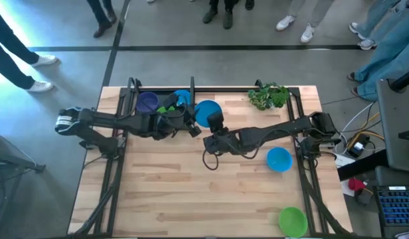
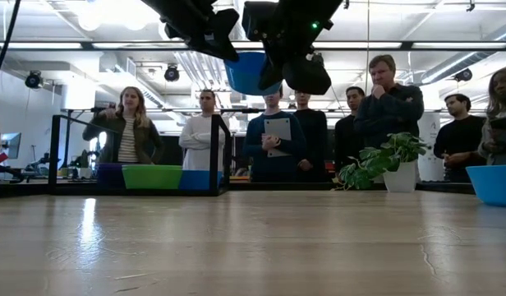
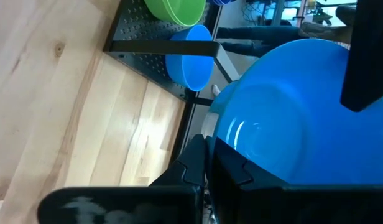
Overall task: Pick & Place Mini bowls
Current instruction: Stack the top blue bowl on the blue bowl on the shelf
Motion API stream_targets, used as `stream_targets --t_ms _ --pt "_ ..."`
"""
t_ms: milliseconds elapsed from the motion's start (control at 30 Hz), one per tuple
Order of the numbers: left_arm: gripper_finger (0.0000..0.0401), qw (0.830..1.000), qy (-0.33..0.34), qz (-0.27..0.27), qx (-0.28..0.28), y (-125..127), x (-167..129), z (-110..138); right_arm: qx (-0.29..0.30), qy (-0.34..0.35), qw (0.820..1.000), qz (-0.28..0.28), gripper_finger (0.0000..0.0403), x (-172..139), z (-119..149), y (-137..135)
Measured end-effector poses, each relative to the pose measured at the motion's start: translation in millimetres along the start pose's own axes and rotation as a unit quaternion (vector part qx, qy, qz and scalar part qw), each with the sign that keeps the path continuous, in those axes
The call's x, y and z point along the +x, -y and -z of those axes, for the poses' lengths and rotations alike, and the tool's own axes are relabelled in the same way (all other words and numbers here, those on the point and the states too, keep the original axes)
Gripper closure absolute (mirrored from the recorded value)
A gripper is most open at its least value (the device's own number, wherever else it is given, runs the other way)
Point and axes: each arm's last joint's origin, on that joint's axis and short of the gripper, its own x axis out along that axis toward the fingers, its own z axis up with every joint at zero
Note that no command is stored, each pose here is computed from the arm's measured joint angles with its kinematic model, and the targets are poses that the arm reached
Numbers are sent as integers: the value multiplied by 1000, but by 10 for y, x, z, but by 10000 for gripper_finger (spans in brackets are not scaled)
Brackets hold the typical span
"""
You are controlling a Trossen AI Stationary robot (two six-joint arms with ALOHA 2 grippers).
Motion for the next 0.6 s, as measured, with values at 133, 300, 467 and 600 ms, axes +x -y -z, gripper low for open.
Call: stream_targets --t_ms 133,300,467,600 --pt "325 1000 -3 -2 1 -4 8 15 0 2 1000 1 395 -5 -6 0" --pt "390 1000 -2 -4 -4 -8 13 17 4 5 1000 2 394 -7 -15 2" --pt "397 1000 -2 -4 -5 -8 13 20 6 7 1000 2 394 -8 -18 2" --pt "399 1000 -1 -4 -7 -10 12 11 6 7 1000 2 394 -8 -19 3"
